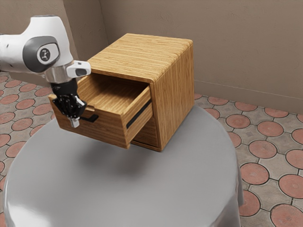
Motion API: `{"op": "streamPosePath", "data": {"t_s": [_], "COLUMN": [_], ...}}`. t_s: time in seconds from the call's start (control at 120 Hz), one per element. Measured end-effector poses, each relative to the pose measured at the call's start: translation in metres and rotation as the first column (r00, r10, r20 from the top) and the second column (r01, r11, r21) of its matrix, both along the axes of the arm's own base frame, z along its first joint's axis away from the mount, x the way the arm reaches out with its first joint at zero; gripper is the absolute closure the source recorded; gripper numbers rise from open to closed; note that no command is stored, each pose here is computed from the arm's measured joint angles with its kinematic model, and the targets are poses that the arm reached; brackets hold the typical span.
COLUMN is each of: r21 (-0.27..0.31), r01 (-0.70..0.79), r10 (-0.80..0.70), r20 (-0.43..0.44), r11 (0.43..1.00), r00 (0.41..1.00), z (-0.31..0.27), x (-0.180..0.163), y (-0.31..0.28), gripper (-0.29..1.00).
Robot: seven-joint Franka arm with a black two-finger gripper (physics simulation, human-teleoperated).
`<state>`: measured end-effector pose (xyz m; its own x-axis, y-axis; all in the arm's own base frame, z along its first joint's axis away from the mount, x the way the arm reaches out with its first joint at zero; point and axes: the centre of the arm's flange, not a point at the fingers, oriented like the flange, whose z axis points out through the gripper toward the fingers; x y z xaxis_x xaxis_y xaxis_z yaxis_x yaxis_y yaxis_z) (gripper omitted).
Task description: Push the drawer handle with one arm to close the drawer
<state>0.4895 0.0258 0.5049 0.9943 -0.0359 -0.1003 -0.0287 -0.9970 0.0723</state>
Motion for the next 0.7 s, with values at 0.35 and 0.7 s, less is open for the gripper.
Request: {"op": "streamPosePath", "data": {"t_s": [0.35, 0.7], "r21": [-0.008, -0.011], "r01": [0.014, 0.028], "r10": [-0.014, -0.027], "r20": [0.017, 0.049], "r11": [1.0, 1.0], "r00": [1.0, 0.998], "z": [0.003, 0.016], "x": [0.02, 0.036], "y": [-0.002, -0.004], "gripper": [0.79, 0.78]}}
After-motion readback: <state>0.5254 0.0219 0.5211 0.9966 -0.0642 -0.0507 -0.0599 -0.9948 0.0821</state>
